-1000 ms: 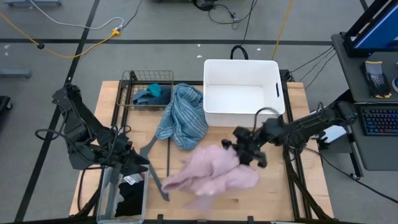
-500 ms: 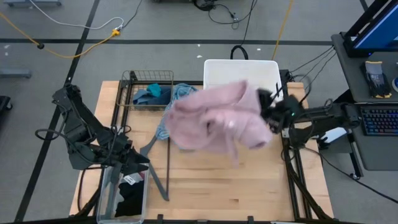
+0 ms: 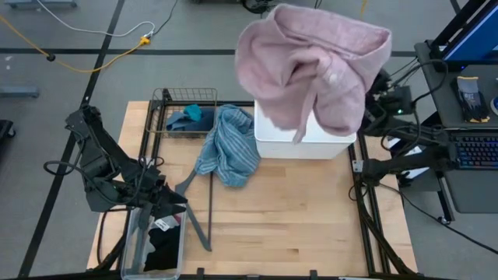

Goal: Pick & Place Cloths
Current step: Put the light pink shirt into the white laundry bin

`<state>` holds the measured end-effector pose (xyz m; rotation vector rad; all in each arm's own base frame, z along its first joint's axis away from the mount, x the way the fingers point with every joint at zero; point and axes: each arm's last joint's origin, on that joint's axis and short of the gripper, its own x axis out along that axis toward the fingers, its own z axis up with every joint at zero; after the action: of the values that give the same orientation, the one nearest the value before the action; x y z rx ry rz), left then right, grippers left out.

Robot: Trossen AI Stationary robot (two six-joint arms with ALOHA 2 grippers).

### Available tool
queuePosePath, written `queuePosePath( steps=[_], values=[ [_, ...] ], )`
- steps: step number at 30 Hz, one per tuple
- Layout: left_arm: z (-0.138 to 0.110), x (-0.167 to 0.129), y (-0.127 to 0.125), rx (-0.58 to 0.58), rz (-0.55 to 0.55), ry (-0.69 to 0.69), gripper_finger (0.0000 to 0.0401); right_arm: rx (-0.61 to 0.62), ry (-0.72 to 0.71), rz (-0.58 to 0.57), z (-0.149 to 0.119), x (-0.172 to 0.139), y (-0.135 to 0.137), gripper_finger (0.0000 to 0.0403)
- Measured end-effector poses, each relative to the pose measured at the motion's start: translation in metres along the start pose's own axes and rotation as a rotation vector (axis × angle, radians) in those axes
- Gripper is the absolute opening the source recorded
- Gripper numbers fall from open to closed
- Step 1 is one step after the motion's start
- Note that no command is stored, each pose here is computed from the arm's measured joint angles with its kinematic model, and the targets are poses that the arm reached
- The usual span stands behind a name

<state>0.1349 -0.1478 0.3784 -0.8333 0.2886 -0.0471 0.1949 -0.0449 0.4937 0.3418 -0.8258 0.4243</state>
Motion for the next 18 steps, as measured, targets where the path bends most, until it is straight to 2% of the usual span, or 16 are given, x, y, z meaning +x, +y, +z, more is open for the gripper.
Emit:
queuePosePath(
  steps=[5,10,18],
  values=[
    [0.0,0.0,0.0,0.004,0.0,0.0,0.0186,-0.051,0.022,-0.068,0.013,-0.007,-0.003,0.0035],
    [0.0,0.0,0.0,0.004,0.0,0.0,0.0186,-0.087,0.111,-0.183,0.016,-0.015,-0.009,0.0035],
    [0.0,0.0,0.0,0.004,0.0,0.0,0.0186,-0.261,0.393,-0.581,0.023,-0.052,-0.018,0.0035]
  ],
)
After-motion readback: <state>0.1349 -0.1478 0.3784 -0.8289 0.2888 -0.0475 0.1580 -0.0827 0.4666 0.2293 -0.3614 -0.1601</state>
